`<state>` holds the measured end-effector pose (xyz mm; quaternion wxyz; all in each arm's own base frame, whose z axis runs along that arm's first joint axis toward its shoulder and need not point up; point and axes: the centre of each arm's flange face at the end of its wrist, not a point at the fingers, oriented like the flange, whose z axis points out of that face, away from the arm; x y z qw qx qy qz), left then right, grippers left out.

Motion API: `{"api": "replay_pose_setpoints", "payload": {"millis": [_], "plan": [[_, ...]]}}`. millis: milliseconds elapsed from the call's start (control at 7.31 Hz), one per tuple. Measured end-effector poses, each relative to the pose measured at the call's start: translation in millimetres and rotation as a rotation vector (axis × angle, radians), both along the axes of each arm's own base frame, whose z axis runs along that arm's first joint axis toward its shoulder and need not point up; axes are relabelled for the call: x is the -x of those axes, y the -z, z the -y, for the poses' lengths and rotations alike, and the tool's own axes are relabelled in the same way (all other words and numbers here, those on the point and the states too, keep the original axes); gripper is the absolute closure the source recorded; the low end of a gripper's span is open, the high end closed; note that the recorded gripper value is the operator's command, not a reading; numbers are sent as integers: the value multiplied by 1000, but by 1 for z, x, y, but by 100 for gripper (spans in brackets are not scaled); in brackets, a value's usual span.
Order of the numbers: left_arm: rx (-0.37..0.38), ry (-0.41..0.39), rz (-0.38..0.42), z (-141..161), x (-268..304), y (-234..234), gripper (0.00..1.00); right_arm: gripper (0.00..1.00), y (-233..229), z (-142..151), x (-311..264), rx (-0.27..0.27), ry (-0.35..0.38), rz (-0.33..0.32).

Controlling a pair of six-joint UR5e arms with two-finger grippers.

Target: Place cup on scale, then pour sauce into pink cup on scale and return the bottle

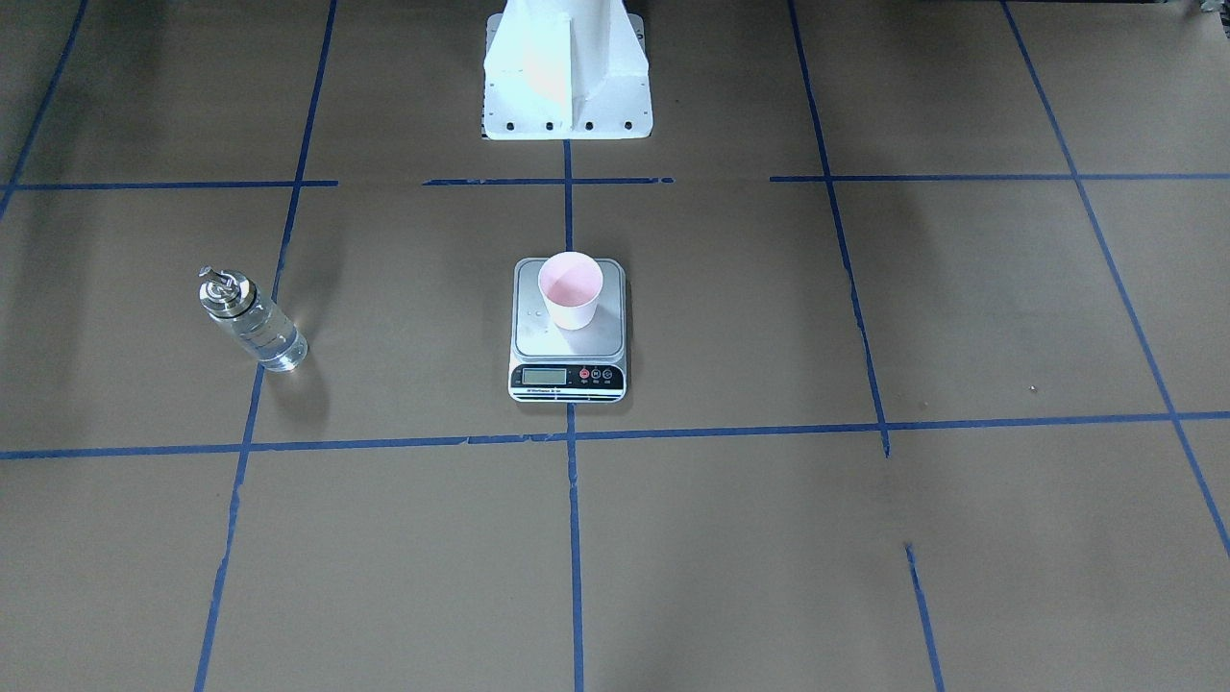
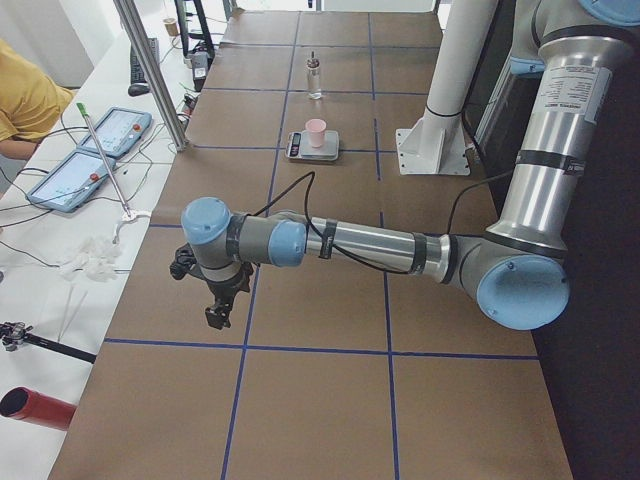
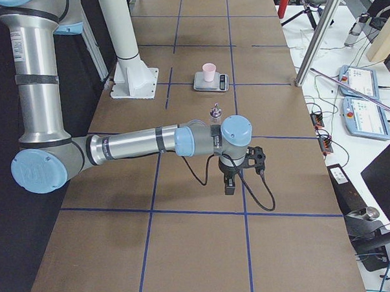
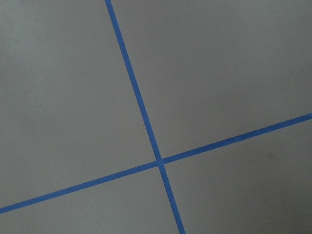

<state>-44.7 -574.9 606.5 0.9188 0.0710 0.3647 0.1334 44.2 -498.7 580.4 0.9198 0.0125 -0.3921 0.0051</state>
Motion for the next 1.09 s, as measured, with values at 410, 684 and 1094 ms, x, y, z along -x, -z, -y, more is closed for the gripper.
{"api": "replay_pose_setpoints", "payload": {"millis": [410,684,1094], "plan": [[37,-3,33,-7,1,-8,0,0,1,-4,-3,-7,-6,-18],[82,1,24,-29,2,-23,0,0,7,-3,-4,-40,-9,-33],[121,28,-43,-58,2,-28,0,0,12,6,-1,-63,-7,-32]]}}
